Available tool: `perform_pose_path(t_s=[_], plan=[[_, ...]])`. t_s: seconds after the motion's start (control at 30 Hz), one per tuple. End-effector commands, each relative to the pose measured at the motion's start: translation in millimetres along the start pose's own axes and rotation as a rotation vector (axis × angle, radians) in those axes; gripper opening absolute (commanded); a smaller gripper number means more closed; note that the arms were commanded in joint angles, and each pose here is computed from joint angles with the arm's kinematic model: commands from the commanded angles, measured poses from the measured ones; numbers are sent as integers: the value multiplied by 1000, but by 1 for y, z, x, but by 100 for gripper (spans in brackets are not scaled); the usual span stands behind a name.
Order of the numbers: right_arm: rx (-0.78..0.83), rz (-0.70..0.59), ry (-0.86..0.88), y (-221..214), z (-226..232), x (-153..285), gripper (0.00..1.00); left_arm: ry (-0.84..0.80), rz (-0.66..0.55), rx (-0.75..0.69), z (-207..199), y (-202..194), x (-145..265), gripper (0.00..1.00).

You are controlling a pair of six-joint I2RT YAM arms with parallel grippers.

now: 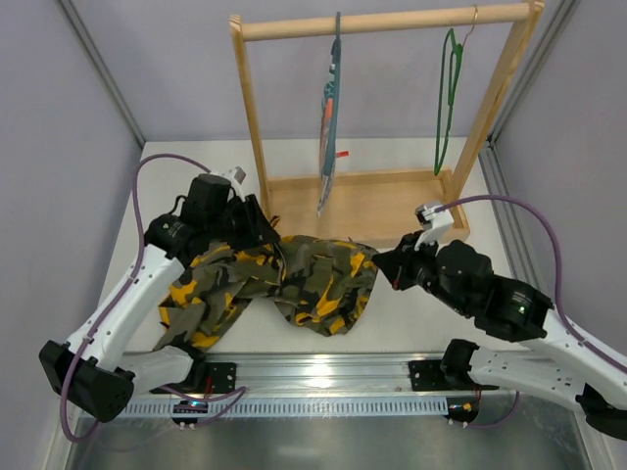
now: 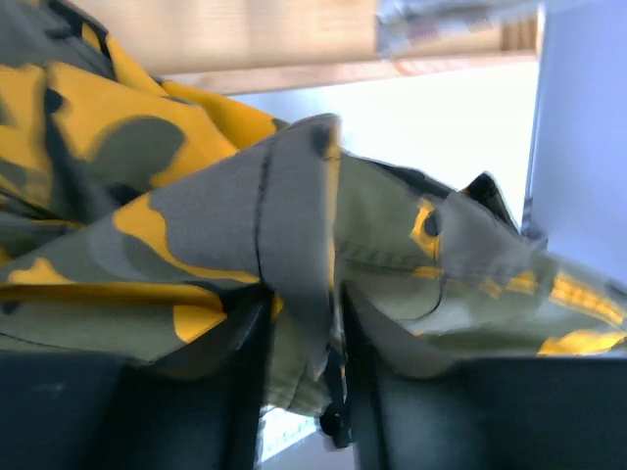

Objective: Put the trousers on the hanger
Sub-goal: Fold the trousers

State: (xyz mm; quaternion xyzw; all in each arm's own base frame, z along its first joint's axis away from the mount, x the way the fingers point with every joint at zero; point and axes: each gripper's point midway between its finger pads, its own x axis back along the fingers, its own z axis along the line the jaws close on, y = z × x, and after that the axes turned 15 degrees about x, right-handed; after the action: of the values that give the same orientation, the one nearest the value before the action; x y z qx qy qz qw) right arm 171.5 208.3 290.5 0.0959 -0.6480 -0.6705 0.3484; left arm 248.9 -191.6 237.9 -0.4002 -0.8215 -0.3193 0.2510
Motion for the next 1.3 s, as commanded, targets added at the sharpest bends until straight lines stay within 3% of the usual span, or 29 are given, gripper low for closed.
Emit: perform_pose_path(t_s=[0.0, 0.07, 0.17, 0.43, 0.6, 0.83, 1.03, 1.07, 1.13, 1.17, 1.2, 1.27], plan=[[-55, -43, -102, 10, -24, 24, 4, -130, 116, -12, -22, -16, -7, 45], [-67, -16, -94, -5, -24, 21, 4, -121, 139, -24, -15, -21, -16, 60], [-92, 14, -70, -20, -19, 17, 4, -114, 153, -68, -4, -32, -25, 72], [-102, -3, -53, -22, -15, 10, 4, 35, 108, -165, 14, -41, -39, 73], [-104, -5, -43, -22, -13, 10, 4, 24, 66, -140, 11, -34, -46, 72], [-115, -14, -41, -25, -14, 10, 4, 4, 103, -141, 7, -46, -64, 68], [-119, -12, -52, -30, -16, 8, 4, 30, 120, -135, 10, -52, -73, 56], [-120, -14, -53, -30, -16, 7, 4, 28, 120, -134, 10, -52, -73, 42], [-120, -15, -56, -29, -17, 7, 4, 43, 103, -125, 10, -49, -74, 26], [-117, -10, -65, -30, -18, 8, 4, 58, 95, -119, 11, -47, -73, 10], [-116, -13, -77, -29, -21, 9, 4, 92, 95, -116, 16, -46, -71, 1], [-109, -20, -117, -23, -29, 15, 4, 150, 55, -128, 19, -35, -63, 0]])
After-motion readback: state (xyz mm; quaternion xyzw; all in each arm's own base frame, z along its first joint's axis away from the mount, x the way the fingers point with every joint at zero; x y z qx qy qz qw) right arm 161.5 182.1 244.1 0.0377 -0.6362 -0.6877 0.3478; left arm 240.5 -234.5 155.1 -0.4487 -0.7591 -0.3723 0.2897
